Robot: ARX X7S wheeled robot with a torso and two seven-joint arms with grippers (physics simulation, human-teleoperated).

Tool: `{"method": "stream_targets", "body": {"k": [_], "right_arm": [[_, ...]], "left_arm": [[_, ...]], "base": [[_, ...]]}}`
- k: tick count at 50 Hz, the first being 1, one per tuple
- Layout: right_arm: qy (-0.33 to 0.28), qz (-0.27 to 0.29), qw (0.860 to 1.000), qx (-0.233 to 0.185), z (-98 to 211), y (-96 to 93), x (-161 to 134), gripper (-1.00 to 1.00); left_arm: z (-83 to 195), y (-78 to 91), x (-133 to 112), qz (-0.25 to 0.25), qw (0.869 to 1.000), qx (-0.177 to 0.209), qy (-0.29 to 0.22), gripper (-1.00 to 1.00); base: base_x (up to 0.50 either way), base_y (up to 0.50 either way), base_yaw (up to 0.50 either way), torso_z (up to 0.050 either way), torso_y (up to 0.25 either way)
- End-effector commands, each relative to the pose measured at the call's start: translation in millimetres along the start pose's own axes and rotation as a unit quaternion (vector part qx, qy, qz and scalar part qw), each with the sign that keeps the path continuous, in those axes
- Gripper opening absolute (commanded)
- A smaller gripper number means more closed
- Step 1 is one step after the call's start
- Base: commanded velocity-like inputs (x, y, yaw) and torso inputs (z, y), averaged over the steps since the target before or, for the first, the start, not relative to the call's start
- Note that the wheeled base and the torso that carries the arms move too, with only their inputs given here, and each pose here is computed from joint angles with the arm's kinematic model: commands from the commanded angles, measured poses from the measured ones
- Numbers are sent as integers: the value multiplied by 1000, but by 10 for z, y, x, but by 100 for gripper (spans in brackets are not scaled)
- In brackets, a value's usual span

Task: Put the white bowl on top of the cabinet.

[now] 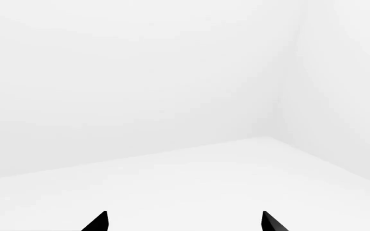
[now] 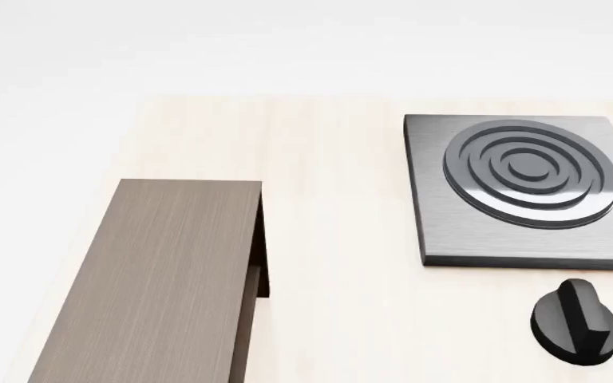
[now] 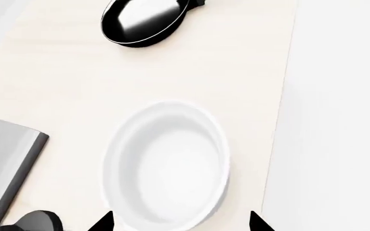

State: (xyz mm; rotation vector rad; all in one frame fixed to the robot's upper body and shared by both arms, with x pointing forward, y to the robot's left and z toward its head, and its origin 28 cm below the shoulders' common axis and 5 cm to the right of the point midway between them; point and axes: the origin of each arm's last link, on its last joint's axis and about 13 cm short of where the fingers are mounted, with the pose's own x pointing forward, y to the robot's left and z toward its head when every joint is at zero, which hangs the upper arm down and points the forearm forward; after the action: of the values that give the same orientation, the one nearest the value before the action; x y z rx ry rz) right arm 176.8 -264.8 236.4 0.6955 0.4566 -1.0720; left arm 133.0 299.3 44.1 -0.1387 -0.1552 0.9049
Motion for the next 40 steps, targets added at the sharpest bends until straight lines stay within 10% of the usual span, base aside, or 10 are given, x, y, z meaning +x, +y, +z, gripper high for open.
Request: {"method": "stream_targets", "body": {"k": [1,40], "right_arm": [[1,-34,999,8,83,28,141,100],[53,-96,994,24,11,26,686,100]], "left_arm": [[-6,-5,0,0,1000,2,1,100],[-14,-10,0,-1,1000,8,0,100]], "base": [[0,0,0,0,0],[0,0,0,0,0]]}}
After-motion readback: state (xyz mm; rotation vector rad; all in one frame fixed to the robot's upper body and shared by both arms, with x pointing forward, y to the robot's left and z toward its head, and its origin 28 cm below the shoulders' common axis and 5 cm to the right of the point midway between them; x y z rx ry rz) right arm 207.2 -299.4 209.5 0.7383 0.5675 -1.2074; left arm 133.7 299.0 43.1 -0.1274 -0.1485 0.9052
